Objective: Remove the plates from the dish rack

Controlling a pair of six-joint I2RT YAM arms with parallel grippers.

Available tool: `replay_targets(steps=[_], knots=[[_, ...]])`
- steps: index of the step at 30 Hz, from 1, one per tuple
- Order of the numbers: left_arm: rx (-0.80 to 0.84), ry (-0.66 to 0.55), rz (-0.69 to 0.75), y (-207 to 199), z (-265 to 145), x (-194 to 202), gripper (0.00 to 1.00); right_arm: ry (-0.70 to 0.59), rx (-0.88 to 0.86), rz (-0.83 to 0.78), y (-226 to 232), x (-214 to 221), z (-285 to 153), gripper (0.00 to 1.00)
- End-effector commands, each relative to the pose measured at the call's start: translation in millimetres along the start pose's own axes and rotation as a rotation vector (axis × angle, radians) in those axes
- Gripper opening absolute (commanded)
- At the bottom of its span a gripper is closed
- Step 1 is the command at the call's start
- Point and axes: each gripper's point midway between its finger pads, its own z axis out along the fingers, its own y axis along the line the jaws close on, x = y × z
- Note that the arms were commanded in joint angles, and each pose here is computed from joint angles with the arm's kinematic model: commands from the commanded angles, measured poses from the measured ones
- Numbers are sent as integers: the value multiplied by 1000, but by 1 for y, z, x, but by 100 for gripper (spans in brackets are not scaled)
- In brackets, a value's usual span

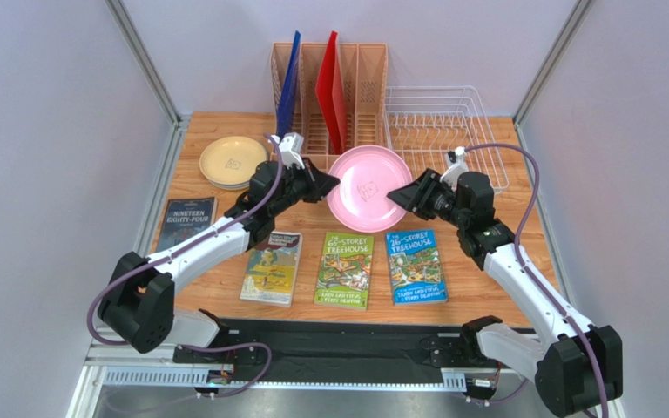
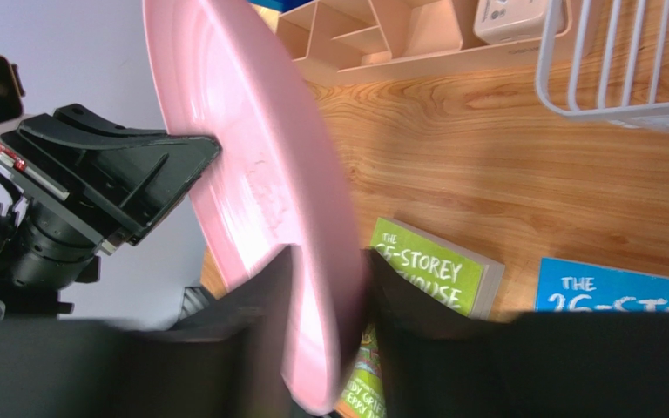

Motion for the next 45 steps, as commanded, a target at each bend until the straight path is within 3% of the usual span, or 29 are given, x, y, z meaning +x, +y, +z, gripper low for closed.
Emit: replay_targets(steps=[1, 3, 8, 13, 17, 25, 33, 39, 45], knots=[[-65, -63, 101, 4, -9, -21, 0, -71, -94, -50, 33, -23, -5, 59], [-83, -83, 132, 6, -16, -26, 0, -47, -51, -46, 24, -19, -4, 66], [-259, -180, 218, 23, -52, -60, 0, -82, 53, -86, 5, -29, -8, 68], [-588, -317, 267, 65, -114, -109, 0, -87, 105, -91, -11, -32, -9, 69], [-731, -393, 248, 90, -165, -130, 0, -97, 138, -109, -19, -37, -10, 69], [-883, -457, 161, 140, -217, -140, 0, -80, 182, -118, -32, -39, -2, 69], [-900, -456, 82, 183, -204, -147, 0, -68, 221, -129, -46, -45, 7, 69], [-953, -445, -4, 237, -189, -162, 0, -61, 241, -119, -60, -60, 20, 69], [-922, -435, -87, 288, -153, -180, 0, -25, 240, -86, -78, -72, 44, 69]])
